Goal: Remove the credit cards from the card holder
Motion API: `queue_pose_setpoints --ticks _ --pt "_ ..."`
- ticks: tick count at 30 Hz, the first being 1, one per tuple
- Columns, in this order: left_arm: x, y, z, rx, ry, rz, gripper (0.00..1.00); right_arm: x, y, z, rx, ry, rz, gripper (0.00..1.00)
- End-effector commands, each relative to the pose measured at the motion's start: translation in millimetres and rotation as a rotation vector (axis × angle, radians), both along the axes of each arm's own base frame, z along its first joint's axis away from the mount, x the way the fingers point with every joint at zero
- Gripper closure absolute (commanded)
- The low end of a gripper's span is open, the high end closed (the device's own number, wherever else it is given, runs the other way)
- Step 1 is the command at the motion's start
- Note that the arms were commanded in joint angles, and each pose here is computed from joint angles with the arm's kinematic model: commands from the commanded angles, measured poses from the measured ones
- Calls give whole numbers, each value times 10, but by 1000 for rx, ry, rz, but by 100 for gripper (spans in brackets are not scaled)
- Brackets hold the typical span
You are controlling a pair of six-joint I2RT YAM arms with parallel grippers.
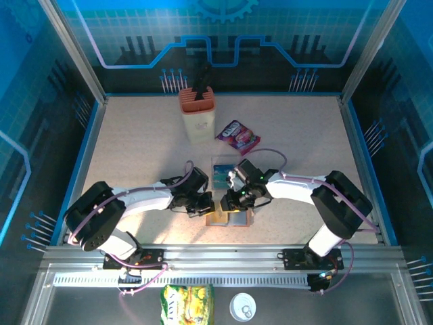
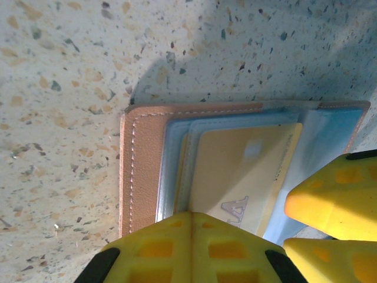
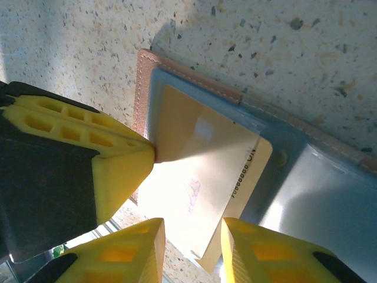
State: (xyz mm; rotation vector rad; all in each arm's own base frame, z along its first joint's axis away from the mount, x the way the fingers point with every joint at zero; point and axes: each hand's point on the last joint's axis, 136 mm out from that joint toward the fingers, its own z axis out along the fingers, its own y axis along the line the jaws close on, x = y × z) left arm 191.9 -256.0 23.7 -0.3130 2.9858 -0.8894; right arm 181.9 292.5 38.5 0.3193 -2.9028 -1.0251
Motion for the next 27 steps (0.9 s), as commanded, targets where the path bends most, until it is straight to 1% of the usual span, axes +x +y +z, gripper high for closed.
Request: queue_pose_setpoints --ticks 1,3,6,10,14,18,23,27 --pt "-125 161 -96 57 34 -1 95 -80 49 -83 19 32 16 69" --pt "-134 186 -103 67 36 2 95 -84 67 -114 26 41 15 69" --pt "-143 180 -102 68 44 -1 95 -89 95 -171 37 58 16 72" --pt "-155 211 -119 82 49 0 95 -118 39 -246 1 66 17 73" --pt "-152 199 -121 78 51 1 95 -123 7 -201 8 46 5 73" --pt "-143 181 -115 72 50 -1 95 -126 127 -163 100 75 -1 74" --pt "-144 180 -111 73 48 -5 95 -131 110 -240 79 90 -13 74" --pt "-151 181 -125 74 50 -10 95 -134 117 -176 97 81 -9 74"
